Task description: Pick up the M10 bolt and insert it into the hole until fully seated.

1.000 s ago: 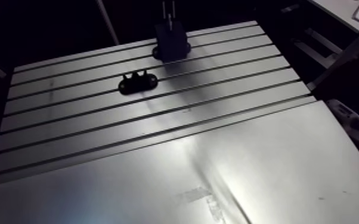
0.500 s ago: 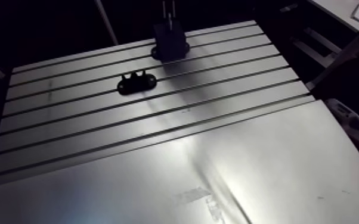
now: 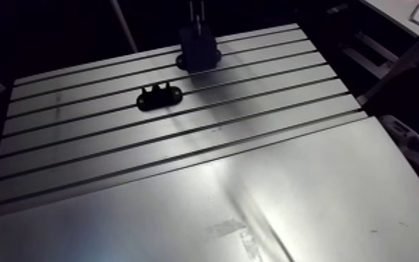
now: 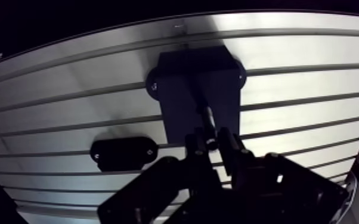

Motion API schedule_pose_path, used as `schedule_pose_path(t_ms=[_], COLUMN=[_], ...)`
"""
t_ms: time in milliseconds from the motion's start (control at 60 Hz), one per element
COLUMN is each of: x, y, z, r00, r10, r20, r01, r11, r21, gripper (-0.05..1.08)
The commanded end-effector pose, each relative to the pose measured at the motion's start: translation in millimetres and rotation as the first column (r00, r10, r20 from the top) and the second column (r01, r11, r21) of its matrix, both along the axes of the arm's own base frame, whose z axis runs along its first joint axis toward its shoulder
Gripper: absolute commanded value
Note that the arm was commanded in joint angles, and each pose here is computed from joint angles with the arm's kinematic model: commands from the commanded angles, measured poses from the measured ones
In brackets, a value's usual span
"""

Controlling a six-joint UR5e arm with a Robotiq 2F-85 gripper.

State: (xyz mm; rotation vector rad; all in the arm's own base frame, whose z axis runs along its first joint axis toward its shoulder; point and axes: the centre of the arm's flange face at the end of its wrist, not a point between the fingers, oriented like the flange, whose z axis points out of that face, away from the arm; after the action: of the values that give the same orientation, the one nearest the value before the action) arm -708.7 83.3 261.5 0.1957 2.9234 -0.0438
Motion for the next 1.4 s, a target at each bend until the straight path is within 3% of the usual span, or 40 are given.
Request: schedule_pose_path(t_ms=[17,1400], x=[0.2,0.8], y=[-1.1,-0.2], z=[-1.9,1.3], r00=[1.0,1.0], r10=[0.001,0.001], r20=[0.004,0.0], r01=[-0.001,-0.001], r11=[1.0,1.0], r21=[-0.002,-0.001], gripper=[1.08,1.08])
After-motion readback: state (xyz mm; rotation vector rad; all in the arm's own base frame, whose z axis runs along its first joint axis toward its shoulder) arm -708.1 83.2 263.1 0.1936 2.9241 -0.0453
